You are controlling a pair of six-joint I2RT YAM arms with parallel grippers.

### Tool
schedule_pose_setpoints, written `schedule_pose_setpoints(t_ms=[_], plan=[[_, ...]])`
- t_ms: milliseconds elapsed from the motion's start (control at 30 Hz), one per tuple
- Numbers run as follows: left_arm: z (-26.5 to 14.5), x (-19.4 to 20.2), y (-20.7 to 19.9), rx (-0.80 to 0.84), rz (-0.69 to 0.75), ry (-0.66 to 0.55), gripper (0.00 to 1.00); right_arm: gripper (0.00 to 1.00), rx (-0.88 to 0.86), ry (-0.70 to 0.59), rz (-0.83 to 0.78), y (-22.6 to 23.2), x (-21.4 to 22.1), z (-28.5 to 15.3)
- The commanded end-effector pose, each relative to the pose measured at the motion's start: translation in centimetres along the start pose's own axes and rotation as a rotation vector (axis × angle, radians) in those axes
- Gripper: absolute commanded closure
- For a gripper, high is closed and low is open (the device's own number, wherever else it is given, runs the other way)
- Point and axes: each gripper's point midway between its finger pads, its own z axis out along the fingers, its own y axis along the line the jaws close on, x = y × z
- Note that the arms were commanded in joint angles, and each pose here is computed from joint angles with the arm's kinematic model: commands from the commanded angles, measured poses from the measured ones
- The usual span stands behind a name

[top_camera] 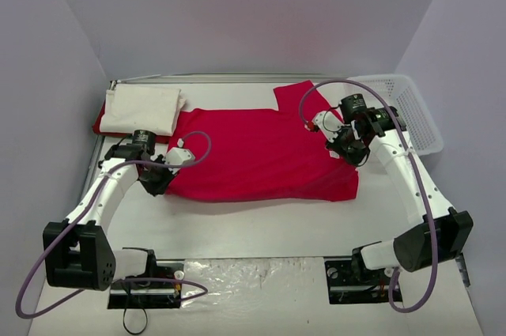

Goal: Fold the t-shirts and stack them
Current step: Fold the flattened tshirt in 1/3 of the way

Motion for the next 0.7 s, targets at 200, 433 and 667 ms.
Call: schedule_pose_setpoints(t_ms=[200, 433, 667], plan=[[-0.7, -1.0, 1.4, -0.01, -0.005, 0.015, 0.98, 1.0, 0.04, 0.018, -0.003, -4.2, -2.5, 1.1], [0.3, -1.7, 2.4, -0.004, -0.02, 0.026, 0.97, 1.0, 0.023, 0.041, 0.009, -6.0, -3.8, 3.1], [0.6, -3.3, 4.4, -0.025, -0.041, 0.023, 0.98, 1.0, -0.024, 0.079, 0.019, -6.9, -4.4, 6.9]])
